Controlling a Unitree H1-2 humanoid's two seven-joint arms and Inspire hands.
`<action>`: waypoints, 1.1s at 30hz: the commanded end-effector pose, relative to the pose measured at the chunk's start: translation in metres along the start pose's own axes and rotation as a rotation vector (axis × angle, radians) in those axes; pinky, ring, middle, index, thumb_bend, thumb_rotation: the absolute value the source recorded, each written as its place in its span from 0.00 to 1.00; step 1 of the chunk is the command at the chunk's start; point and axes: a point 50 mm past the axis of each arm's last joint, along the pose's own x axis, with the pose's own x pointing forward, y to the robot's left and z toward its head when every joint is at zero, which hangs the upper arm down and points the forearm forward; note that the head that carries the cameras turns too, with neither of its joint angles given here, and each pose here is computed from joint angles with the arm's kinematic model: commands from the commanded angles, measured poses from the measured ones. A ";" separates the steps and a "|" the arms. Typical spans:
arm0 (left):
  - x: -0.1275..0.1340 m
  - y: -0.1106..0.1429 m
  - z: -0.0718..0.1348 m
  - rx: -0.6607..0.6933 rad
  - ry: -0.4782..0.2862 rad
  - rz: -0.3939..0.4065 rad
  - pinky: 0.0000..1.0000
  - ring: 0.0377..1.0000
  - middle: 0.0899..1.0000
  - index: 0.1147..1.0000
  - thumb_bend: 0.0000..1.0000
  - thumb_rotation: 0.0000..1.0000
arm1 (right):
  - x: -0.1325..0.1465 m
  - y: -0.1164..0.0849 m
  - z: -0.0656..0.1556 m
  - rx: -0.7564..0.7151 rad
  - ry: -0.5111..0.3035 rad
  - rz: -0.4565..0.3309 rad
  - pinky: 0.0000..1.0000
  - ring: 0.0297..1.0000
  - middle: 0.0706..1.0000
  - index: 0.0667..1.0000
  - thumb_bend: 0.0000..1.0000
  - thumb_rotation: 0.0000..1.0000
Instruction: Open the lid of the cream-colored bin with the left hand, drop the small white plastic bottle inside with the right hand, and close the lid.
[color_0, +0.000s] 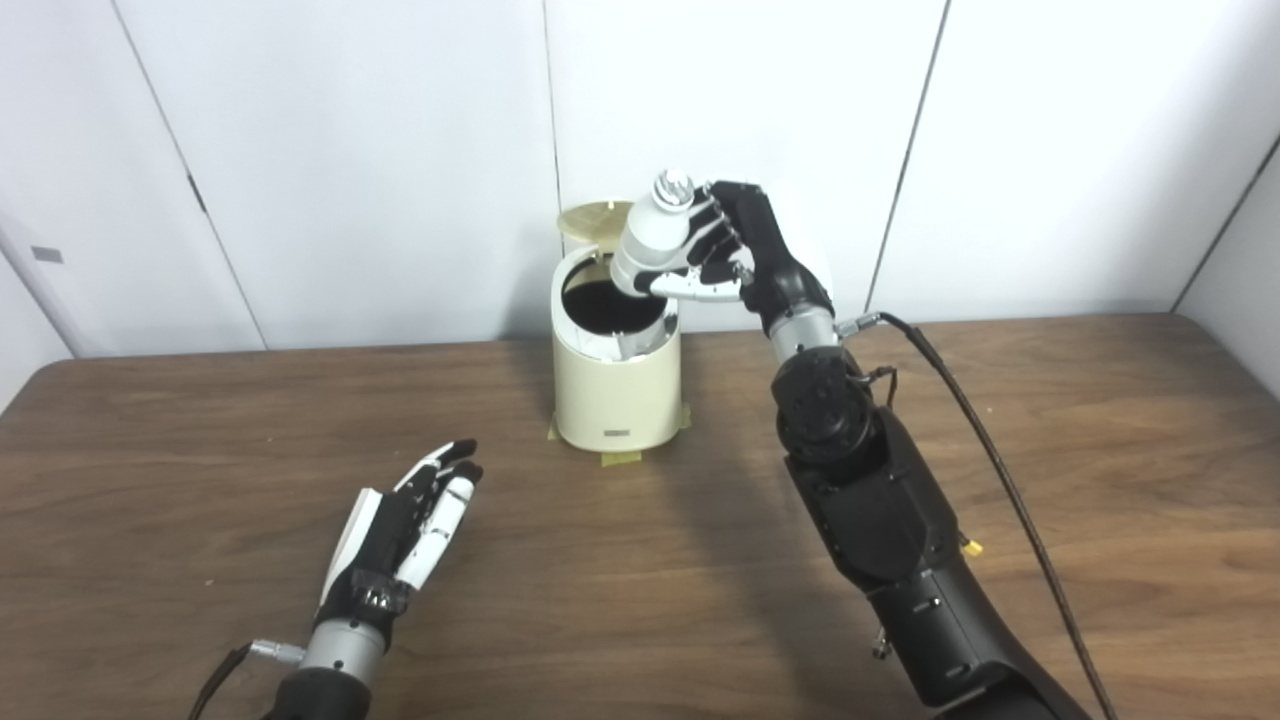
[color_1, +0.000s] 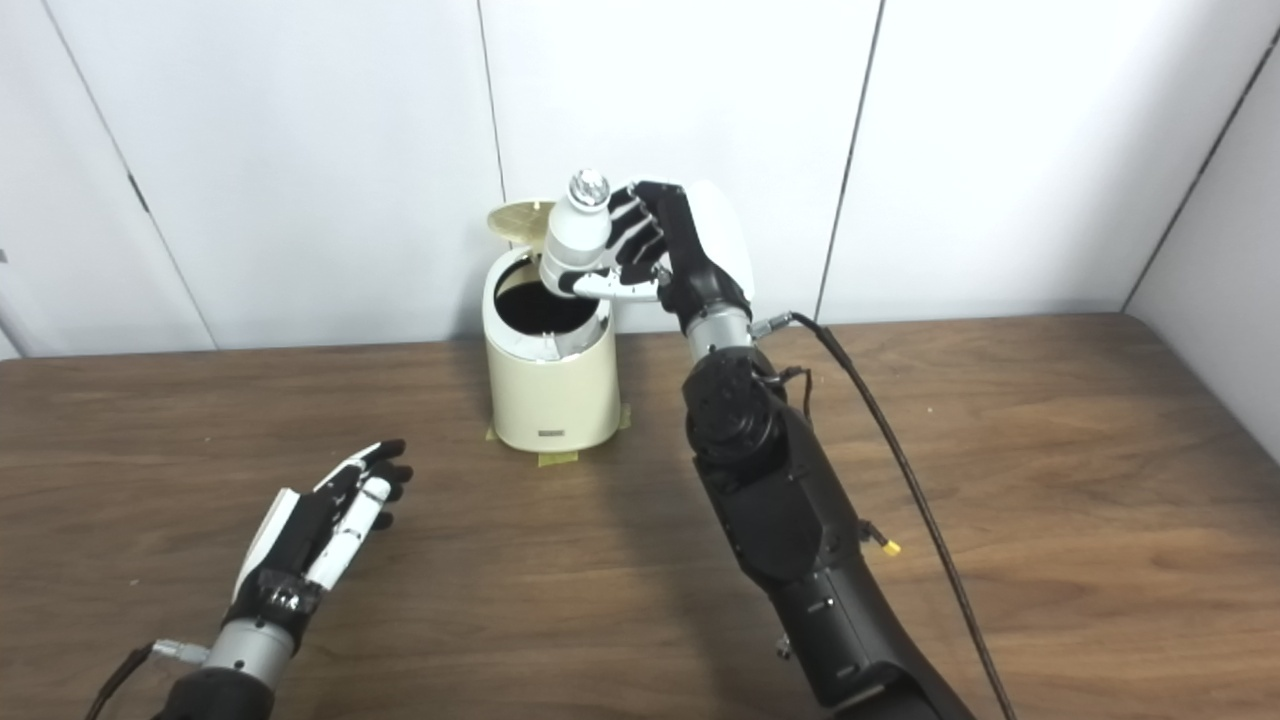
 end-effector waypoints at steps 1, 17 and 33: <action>0.000 0.002 0.013 0.005 -0.046 0.013 0.79 0.83 0.81 0.90 0.47 0.91 | 0.016 -0.010 0.028 0.008 -0.102 -0.042 0.38 0.39 0.43 0.48 0.52 0.00; 0.000 0.000 0.015 0.008 -0.047 0.020 0.81 0.83 0.81 0.89 0.46 0.91 | 0.017 0.004 0.017 -0.013 -0.106 0.001 0.38 0.39 0.45 0.48 0.52 0.00; -0.001 -0.005 0.015 -0.019 -0.048 0.020 0.76 0.82 0.81 0.90 0.44 0.91 | 0.017 0.004 0.017 -0.049 -0.110 0.013 0.44 0.40 0.44 0.51 0.52 0.00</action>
